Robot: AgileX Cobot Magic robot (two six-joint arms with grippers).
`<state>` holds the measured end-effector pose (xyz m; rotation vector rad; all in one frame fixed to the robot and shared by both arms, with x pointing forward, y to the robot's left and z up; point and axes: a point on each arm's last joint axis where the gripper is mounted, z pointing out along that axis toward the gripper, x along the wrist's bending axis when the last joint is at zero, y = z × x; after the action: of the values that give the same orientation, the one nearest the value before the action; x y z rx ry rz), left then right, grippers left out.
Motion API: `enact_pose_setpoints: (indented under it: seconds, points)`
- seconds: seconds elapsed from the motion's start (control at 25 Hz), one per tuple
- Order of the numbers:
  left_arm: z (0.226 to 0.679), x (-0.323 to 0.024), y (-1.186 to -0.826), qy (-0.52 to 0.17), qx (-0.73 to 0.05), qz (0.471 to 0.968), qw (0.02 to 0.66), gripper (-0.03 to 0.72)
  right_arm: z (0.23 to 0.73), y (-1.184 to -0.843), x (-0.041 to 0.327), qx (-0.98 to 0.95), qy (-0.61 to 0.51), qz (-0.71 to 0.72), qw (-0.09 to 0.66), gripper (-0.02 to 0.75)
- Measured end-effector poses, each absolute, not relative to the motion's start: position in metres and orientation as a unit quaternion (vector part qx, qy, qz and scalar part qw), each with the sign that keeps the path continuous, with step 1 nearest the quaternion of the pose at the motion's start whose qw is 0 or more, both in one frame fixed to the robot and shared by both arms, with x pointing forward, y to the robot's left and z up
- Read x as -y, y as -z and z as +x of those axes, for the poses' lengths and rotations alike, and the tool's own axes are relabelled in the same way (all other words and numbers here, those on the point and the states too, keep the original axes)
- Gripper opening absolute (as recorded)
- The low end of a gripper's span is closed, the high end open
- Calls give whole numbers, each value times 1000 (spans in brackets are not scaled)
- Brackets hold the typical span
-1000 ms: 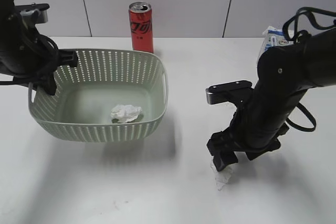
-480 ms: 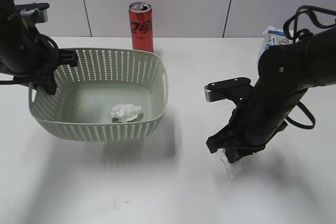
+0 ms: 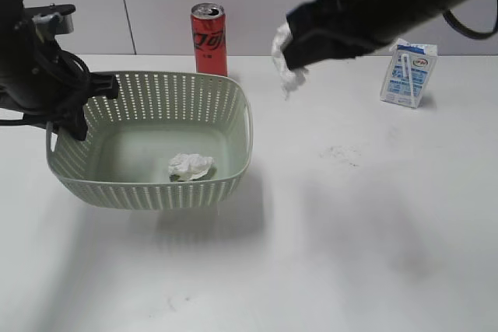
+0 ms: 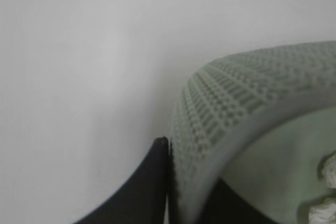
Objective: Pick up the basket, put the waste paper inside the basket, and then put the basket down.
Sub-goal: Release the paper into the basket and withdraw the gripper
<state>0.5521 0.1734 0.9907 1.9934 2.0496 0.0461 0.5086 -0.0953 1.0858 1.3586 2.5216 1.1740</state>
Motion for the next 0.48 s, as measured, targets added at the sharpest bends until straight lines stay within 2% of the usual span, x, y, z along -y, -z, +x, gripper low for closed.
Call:
enact_pose_setpoints:
  seconds: [0.12,0.32,0.4,0.48]
  points:
    - [549,-164,-991,-15,-700,700,143,27,513,-1091,67,-822,-394,411,10,6]
    - [544,-153,-991,-9,-690,708,148,27,516,-1043,13,-863,-339,373,-29,26]
    - [543,-152,-991,-3,-692,707,147,27,519,-1023,4,-876,-306,370,-47,102]
    - [543,-152,-991,-1,-693,706,146,27,523,-1006,1,-886,-276,367,-60,280]
